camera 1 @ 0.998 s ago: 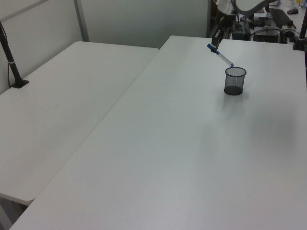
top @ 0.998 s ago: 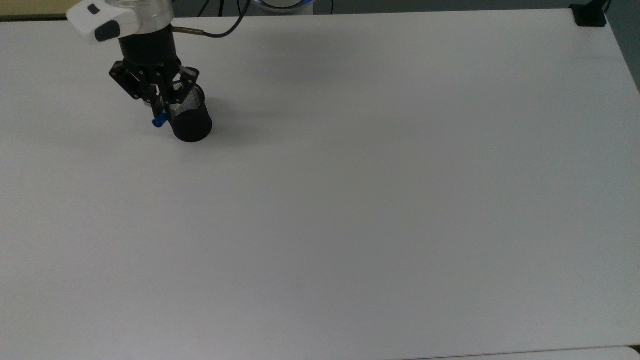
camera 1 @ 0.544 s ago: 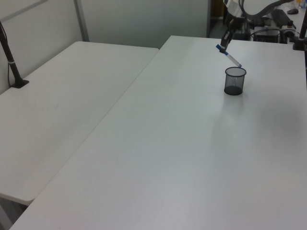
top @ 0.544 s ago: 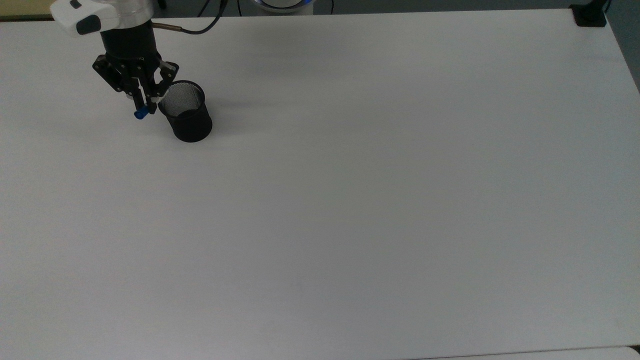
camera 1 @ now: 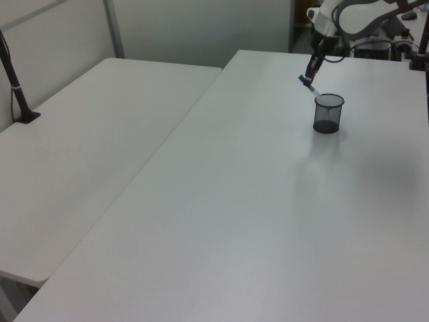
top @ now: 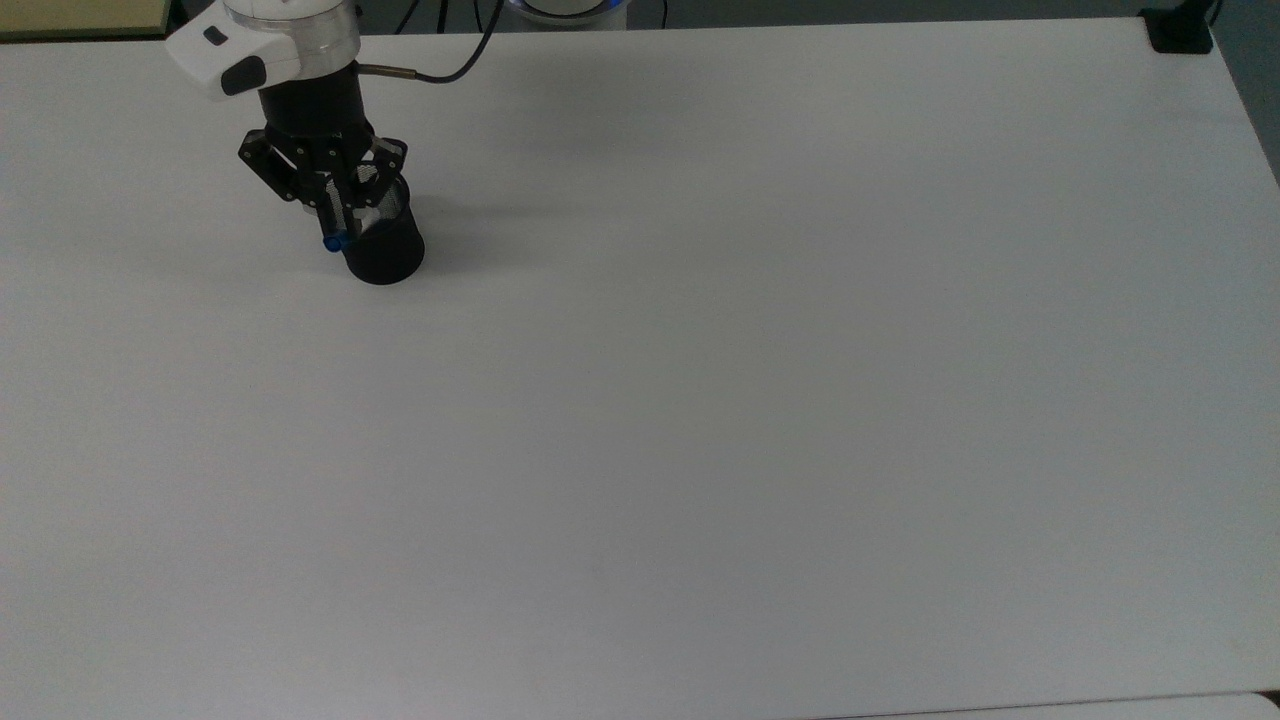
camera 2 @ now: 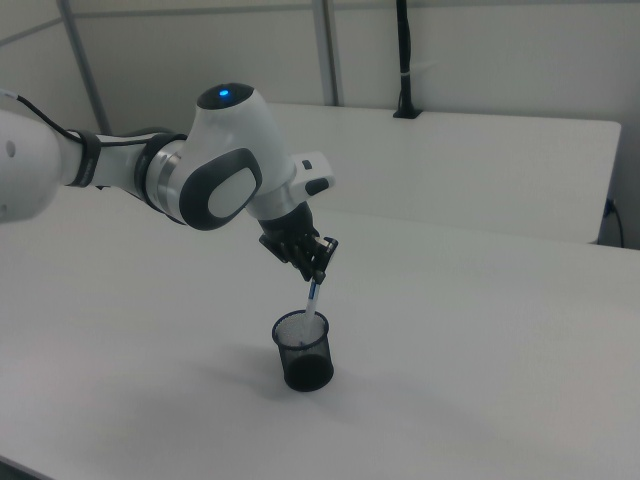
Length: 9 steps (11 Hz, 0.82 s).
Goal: Insert the marker
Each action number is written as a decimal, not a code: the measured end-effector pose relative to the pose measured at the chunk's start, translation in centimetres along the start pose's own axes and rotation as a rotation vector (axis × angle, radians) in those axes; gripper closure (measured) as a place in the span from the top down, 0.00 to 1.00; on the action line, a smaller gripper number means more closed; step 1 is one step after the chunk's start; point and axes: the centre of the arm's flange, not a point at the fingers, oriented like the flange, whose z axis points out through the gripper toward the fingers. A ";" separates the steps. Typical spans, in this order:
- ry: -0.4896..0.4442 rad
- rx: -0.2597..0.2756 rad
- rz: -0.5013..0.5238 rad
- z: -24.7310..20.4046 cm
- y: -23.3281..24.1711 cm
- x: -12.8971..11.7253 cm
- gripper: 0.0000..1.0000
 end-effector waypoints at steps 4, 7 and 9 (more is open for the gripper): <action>-0.069 0.019 -0.001 -0.3 -0.2 -0.5 0.73; -0.160 0.048 -0.012 -4.8 -0.6 0.7 1.00; -0.173 0.056 0.009 -8.4 -2.5 2.4 1.00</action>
